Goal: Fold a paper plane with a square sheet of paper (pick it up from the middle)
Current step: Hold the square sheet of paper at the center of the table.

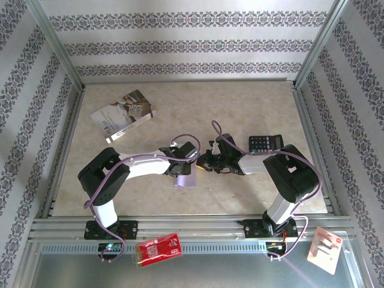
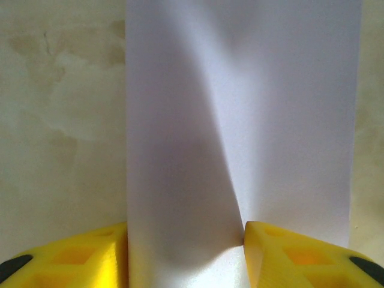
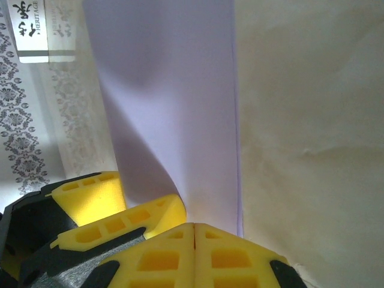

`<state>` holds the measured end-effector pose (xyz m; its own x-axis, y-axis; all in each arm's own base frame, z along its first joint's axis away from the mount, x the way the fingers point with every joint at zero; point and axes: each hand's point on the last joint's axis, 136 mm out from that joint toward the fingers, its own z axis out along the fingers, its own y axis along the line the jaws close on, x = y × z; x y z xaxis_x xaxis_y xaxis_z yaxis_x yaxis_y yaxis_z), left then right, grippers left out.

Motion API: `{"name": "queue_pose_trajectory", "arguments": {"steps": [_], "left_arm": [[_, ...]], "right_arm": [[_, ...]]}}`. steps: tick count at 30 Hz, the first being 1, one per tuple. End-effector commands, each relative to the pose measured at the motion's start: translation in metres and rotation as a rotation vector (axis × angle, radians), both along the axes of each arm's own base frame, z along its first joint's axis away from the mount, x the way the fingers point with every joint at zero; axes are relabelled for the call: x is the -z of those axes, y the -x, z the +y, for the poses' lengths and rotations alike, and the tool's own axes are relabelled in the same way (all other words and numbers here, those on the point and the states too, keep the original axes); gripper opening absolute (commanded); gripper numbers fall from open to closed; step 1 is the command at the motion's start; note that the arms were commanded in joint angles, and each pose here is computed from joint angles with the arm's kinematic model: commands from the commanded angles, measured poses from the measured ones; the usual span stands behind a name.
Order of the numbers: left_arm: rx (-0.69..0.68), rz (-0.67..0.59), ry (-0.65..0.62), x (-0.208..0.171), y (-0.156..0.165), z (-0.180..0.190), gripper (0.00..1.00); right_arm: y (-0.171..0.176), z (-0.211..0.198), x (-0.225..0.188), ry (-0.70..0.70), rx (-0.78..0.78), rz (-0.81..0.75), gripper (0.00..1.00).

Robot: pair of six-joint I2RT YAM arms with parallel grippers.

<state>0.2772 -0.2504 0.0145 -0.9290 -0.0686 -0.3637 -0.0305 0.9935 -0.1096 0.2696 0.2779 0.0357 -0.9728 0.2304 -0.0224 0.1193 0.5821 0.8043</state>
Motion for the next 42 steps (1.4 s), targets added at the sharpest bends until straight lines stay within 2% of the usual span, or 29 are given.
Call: {"name": "queue_pose_trajectory", "arguments": {"steps": [1,10,20,29,42], "left_arm": [[0.015,0.096,-0.066,0.040,0.022,0.013,0.50],[0.015,0.096,-0.068,0.040,0.022,0.013,0.50],[0.013,0.077,-0.064,0.034,0.019,0.012,0.50],[0.015,0.062,-0.041,0.025,0.014,0.007,0.51],[0.005,-0.015,0.003,-0.017,0.002,0.005,0.59]], "right_arm": [[-0.006,0.012,-0.007,-0.033,-0.016,-0.013,0.04],[-0.006,0.018,0.007,-0.014,-0.020,0.020,0.03],[0.020,-0.012,0.054,0.166,0.021,0.133,0.00],[0.036,-0.031,0.070,0.258,0.037,0.170,0.00],[0.043,-0.038,0.080,0.298,0.037,0.201,0.00]]}}
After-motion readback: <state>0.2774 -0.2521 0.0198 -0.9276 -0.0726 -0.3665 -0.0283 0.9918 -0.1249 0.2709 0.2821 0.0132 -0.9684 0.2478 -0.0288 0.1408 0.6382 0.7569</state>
